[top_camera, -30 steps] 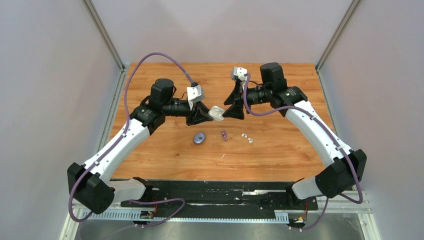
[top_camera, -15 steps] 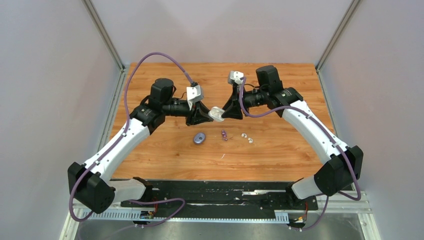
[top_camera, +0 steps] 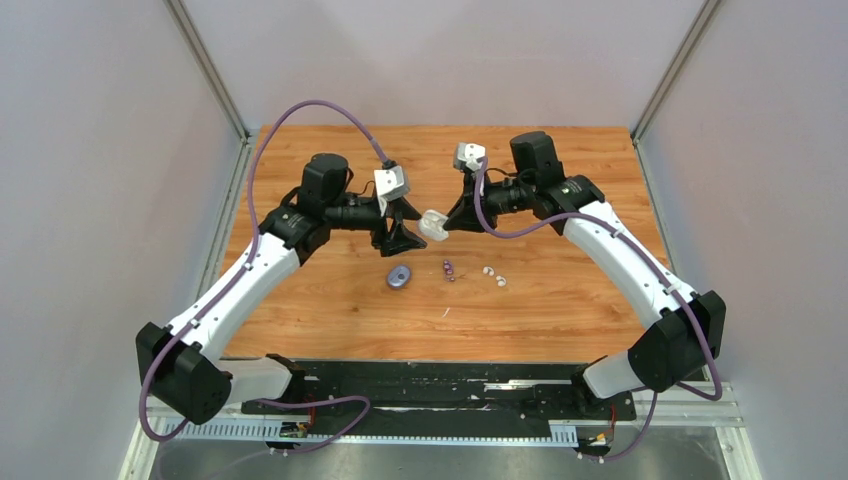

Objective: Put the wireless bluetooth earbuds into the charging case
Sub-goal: Open the charging case.

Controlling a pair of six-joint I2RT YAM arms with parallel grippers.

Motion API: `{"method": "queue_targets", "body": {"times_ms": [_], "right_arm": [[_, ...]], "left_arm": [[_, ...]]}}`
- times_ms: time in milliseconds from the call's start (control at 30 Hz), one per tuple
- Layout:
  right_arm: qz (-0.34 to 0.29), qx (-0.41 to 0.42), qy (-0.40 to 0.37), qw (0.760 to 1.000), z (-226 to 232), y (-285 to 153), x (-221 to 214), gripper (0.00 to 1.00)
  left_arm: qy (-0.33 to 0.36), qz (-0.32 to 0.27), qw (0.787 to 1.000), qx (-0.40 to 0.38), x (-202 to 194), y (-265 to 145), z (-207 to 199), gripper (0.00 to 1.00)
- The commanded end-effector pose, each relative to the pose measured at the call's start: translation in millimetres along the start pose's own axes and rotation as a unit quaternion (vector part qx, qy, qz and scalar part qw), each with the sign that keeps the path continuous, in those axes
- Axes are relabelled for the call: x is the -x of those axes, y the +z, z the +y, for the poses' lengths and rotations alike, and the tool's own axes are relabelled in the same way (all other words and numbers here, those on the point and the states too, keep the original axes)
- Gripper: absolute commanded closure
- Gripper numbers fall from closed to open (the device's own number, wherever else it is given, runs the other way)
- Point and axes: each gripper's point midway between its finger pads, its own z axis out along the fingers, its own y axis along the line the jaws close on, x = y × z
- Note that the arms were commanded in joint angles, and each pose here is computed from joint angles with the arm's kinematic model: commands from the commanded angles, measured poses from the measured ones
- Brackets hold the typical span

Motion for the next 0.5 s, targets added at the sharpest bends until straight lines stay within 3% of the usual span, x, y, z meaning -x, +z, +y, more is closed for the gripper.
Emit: {"method": "queue_targets", "body": {"times_ms": [0,33,133,267,367,467], "right_arm": [[0.010,-0.028,-0.058,0.998,-9.9,-5.2,8.1,1.00],[0.017,-0.031,-0.063,0.997,-10.1,-6.2,8.0,1.00],[0.029,-0.040,-0.058,0.997,-10.8,-9.0,8.8,1.00],[0.049,-0.043,-0.051,0.997,-3.9,-5.2,7.4,1.00],[0.061,-0.048,-0.074,0.994,-1.9,-0.7,8.8,1.00],[0.065,-0.053,-0.082,0.993,-2.9,1.7,13.1,1.00]], "left_arm": [[-0.004,-0.002,0.999,0.050,29.2,-17.5,6.1,0.18],[-0.003,-0.006,0.998,0.056,34.9,-22.5,5.3,0.12],[-0.014,-0.020,0.998,0.050,51.2,-31.6,-1.2,0.10],[-0.091,-0.024,0.995,0.017,53.2,-26.5,0.8,0.22],[-0.114,-0.018,0.993,-0.009,50.4,-20.0,0.3,0.32],[-0.113,-0.021,0.993,-0.015,51.7,-14.8,5.8,0.36]]}}
